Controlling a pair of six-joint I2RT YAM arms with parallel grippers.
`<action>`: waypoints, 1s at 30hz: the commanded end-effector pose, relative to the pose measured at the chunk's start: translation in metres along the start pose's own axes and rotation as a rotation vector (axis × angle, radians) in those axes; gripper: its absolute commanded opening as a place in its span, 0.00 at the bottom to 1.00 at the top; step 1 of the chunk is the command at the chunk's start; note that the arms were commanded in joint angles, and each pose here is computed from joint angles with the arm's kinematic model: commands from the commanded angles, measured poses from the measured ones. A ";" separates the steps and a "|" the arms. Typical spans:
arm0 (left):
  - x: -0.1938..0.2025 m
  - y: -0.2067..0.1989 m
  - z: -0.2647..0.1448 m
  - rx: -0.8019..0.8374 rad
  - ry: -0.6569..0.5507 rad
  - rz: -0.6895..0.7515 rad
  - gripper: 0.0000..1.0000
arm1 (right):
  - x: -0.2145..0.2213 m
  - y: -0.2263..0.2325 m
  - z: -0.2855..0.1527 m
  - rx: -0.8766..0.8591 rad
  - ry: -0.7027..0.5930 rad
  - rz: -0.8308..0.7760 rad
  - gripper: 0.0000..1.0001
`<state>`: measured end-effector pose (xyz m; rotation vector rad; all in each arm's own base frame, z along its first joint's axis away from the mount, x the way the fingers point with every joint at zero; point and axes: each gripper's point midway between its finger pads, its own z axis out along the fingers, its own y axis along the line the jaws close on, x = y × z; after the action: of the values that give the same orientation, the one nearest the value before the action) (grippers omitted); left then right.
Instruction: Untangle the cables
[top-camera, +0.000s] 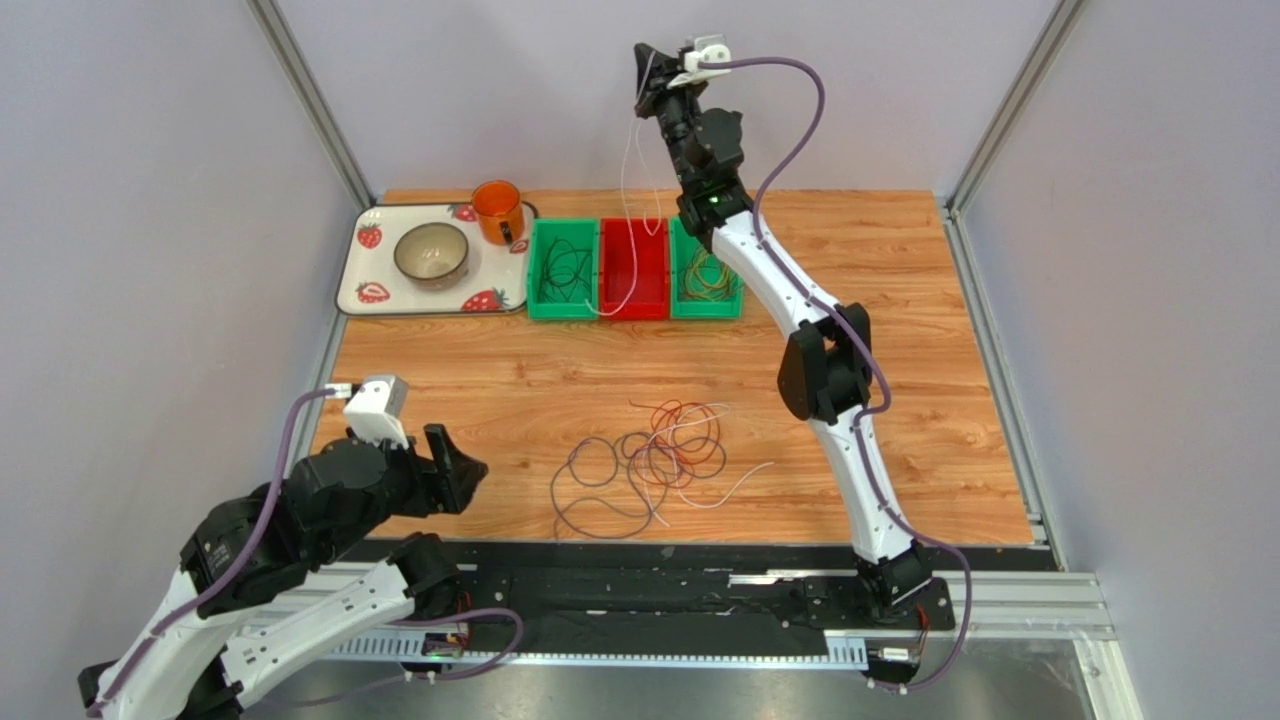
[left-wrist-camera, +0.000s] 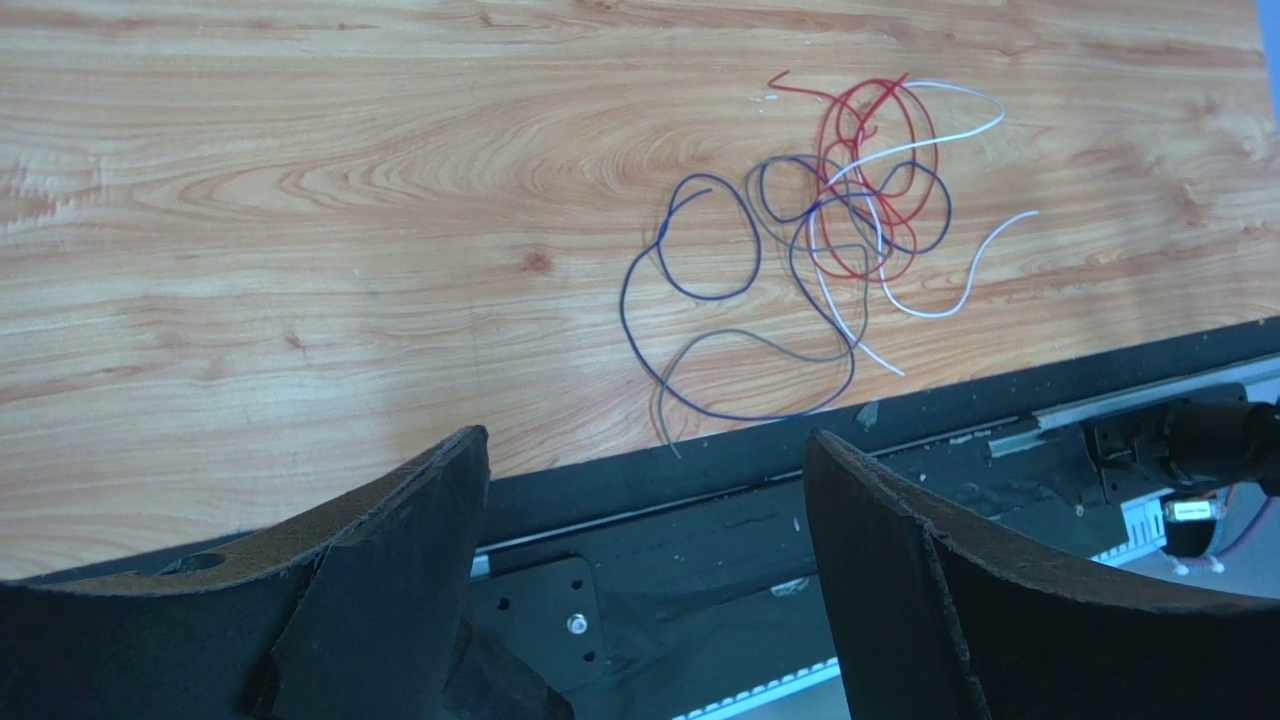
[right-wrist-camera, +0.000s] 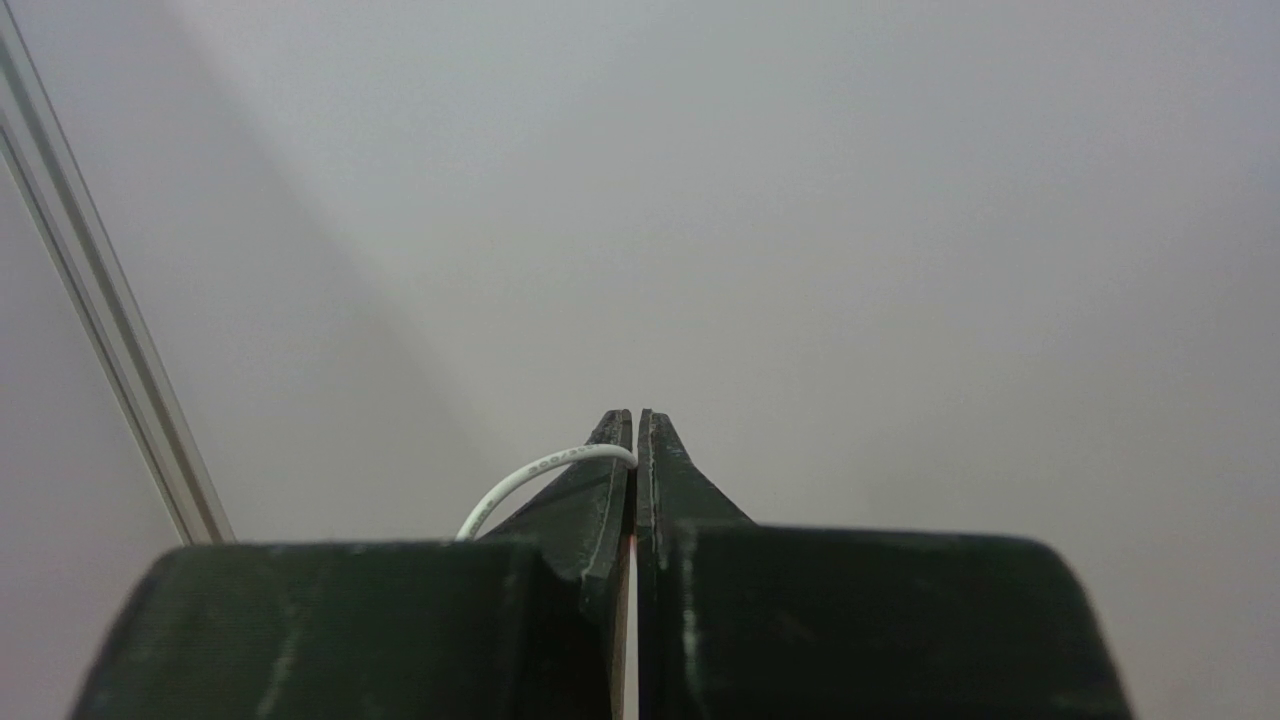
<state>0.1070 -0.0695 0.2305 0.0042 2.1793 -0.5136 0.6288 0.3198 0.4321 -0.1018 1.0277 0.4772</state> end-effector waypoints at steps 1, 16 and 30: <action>-0.003 0.001 -0.001 -0.005 -0.017 -0.022 0.85 | -0.071 -0.002 0.010 -0.013 -0.146 0.038 0.00; -0.003 0.002 0.000 -0.017 -0.014 -0.020 0.85 | -0.047 -0.017 0.001 -0.012 -0.109 0.105 0.00; -0.004 0.003 -0.001 -0.018 -0.026 -0.032 0.85 | -0.063 0.015 -0.014 -0.098 -0.097 0.158 0.00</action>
<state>0.1091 -0.0661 0.2309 -0.0275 2.1731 -0.4974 0.6388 0.3123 0.3588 -0.0727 1.1653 0.6106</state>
